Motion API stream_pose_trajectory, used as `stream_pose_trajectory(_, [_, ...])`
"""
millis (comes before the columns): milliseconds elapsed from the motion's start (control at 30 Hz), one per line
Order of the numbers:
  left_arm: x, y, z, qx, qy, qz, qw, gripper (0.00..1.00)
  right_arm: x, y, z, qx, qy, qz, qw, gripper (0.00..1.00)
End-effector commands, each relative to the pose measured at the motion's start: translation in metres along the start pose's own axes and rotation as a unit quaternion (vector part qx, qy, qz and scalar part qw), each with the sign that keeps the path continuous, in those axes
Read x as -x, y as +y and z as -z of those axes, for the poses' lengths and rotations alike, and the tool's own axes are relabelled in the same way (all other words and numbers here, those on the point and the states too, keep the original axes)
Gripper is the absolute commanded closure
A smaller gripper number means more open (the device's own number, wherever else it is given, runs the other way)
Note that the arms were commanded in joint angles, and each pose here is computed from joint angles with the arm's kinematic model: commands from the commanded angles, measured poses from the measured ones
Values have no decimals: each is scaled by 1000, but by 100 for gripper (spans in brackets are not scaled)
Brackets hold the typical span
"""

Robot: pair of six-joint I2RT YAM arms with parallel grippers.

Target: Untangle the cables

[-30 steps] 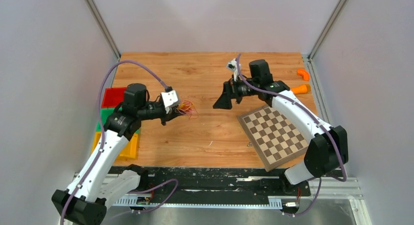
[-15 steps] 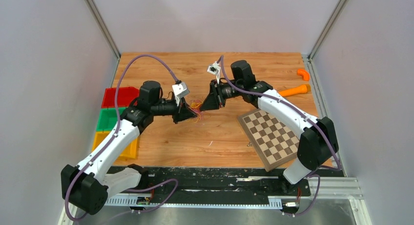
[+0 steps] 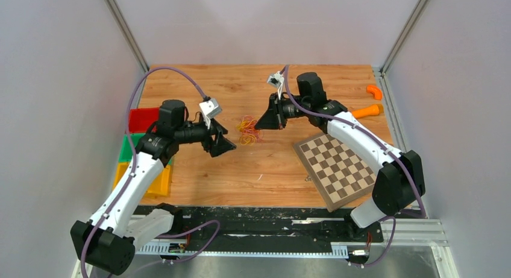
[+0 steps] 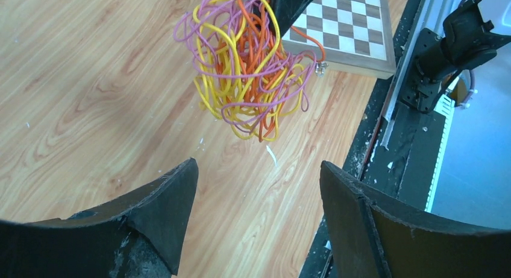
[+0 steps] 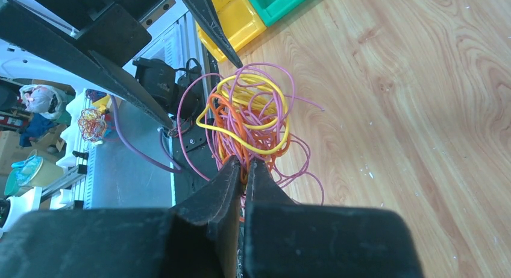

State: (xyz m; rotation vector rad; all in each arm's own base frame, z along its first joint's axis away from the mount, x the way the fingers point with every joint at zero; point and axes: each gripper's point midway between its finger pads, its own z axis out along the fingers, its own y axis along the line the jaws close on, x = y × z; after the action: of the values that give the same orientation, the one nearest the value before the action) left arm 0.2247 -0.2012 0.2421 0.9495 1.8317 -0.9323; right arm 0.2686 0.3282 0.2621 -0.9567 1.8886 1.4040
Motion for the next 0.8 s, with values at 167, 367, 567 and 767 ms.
stream_pose_trajectory(167, [35, 0, -30, -27, -31, -41, 998, 27, 18, 6, -1, 9, -18, 39, 999, 100])
stream_pose_trajectory(367, [20, 8, -27, -3, -10, -9, 1000, 94, 39, -25, 35, -45, -52, 28, 997, 100])
stream_pose_trajectory(567, [-15, 12, 2, 20, 13, 23, 999, 100, 60, -67, 84, -139, -103, 11, 985, 100])
stream_pose_trajectory(767, [-8, 19, 11, 30, -29, 34, 999, 50, 55, -47, 82, -52, -110, -33, 992, 100])
